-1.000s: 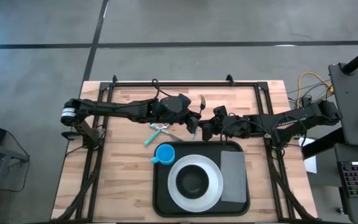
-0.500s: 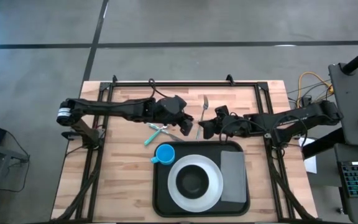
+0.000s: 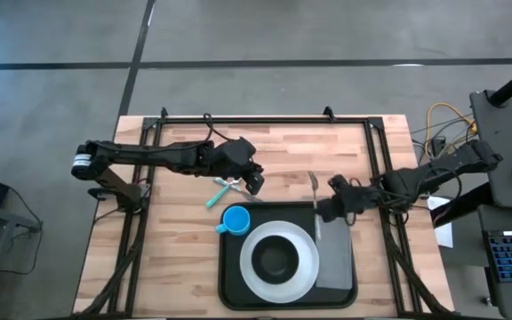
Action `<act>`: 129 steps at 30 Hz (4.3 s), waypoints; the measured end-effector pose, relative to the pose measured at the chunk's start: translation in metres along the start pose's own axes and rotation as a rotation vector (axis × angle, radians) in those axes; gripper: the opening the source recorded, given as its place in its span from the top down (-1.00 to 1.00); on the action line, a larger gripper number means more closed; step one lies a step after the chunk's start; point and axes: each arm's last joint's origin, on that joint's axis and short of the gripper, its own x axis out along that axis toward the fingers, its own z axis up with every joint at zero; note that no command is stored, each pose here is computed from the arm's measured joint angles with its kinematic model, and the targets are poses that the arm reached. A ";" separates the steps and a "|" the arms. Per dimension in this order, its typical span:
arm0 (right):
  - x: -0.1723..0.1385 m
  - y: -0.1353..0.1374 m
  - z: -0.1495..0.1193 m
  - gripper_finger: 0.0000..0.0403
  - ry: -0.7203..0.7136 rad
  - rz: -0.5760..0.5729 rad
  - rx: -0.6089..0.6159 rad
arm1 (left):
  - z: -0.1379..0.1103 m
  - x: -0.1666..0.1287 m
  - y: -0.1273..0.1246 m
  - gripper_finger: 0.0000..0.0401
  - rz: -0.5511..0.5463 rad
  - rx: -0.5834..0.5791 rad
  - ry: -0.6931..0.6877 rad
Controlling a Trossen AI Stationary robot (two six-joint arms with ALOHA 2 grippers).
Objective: Set up tray
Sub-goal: Put the blue green fork on the gray napkin
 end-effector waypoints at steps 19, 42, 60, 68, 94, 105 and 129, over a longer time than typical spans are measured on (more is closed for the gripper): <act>0.038 -0.071 -0.099 0.88 0.179 -0.041 0.360 | -0.019 0.011 0.010 0.77 0.034 -0.023 0.040; 0.076 -0.076 -0.122 0.87 0.195 -0.109 0.462 | -0.019 0.011 0.010 0.77 0.034 -0.022 0.043; 0.076 -0.073 -0.124 0.48 0.253 -0.144 0.472 | -0.019 0.011 0.010 0.77 0.034 -0.022 0.044; 0.073 -0.063 -0.125 0.43 0.257 -0.143 0.429 | -0.019 0.011 0.010 0.77 0.034 -0.022 0.044; 0.062 -0.047 -0.089 0.55 0.084 -0.408 0.253 | -0.021 0.013 0.011 0.77 0.038 -0.005 0.050; 0.066 -0.059 -0.088 0.52 0.138 -0.450 0.284 | -0.027 0.015 0.013 0.77 0.047 0.001 0.065; 0.088 -0.057 -0.078 0.44 0.056 -0.405 0.276 | -0.028 0.016 0.015 0.77 0.052 0.015 0.073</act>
